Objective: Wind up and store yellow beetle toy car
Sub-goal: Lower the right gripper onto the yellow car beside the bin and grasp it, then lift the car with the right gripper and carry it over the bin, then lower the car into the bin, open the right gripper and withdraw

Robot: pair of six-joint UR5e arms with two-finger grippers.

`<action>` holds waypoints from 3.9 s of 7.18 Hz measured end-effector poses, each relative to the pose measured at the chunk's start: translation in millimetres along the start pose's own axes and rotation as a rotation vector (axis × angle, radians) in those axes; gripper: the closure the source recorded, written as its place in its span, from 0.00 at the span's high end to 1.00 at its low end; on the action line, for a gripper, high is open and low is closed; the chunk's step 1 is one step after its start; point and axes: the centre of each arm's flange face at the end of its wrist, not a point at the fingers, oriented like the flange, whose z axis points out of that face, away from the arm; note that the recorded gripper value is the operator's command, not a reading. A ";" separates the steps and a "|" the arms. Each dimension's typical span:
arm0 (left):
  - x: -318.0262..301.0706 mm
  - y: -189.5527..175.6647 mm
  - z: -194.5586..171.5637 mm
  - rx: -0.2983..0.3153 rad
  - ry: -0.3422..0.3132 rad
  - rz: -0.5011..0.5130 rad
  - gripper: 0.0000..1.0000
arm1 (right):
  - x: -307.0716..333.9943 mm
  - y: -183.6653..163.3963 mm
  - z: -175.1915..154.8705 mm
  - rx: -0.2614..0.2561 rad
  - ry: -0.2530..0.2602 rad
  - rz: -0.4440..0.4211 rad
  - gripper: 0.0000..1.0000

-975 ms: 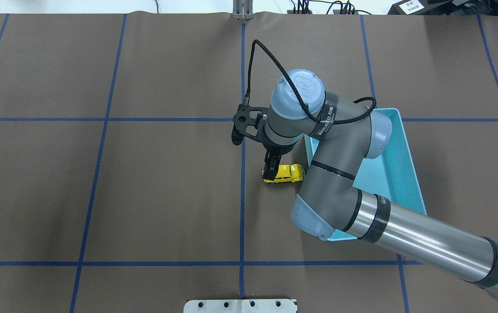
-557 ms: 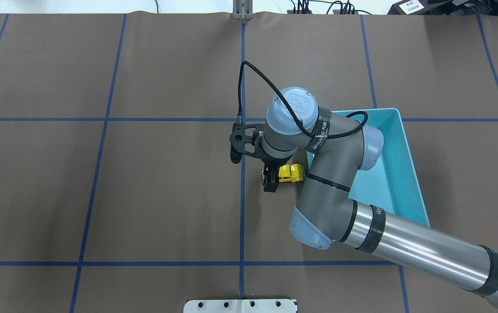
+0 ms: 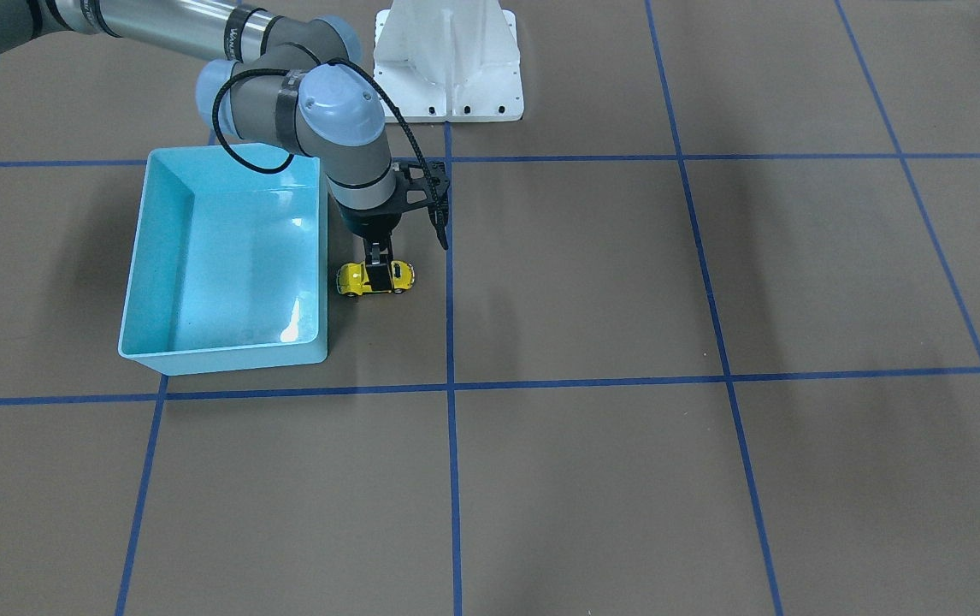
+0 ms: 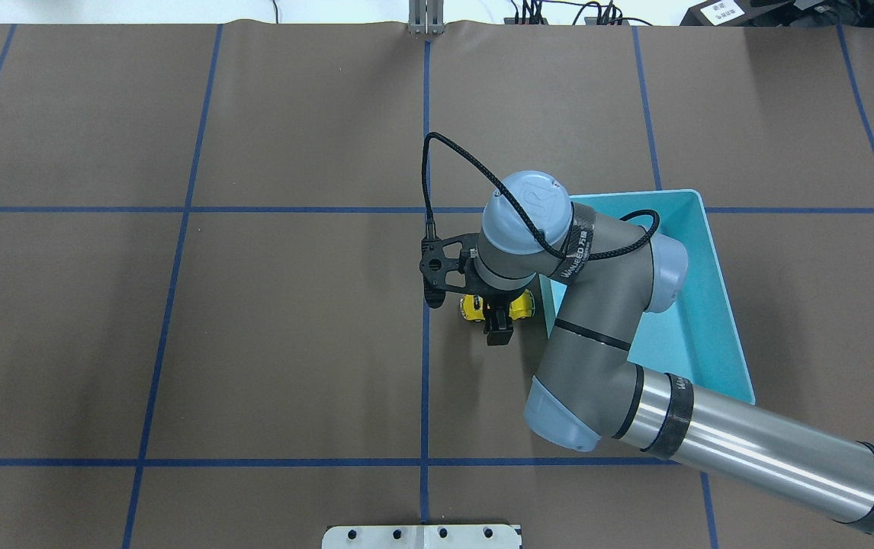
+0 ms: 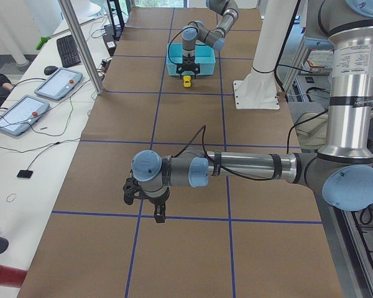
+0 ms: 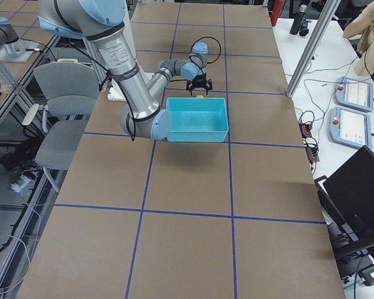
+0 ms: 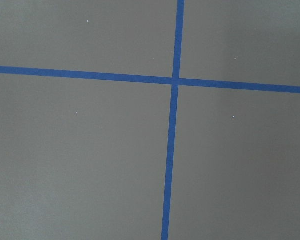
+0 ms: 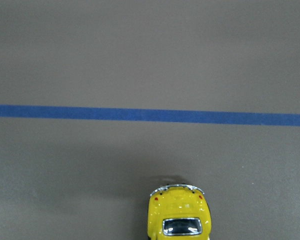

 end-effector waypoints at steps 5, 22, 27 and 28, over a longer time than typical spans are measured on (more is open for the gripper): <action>-0.1 -0.5 0.6 -0.002 -0.002 -0.002 1.00 | -13.5 9.6 23.1 -0.050 0.008 -0.024 0.59; 5.8 -2.0 -4.1 0.006 0.004 0.006 1.00 | -13.2 200.9 -19.1 -0.073 -0.008 -0.037 0.00; 3.9 -2.0 -2.9 0.005 -0.002 0.005 1.00 | -19.6 205.0 -21.4 -0.005 -0.057 -0.032 1.00; 3.7 -2.0 -2.8 0.004 -0.001 0.004 1.00 | -11.1 230.3 -42.4 0.019 -0.073 0.014 1.00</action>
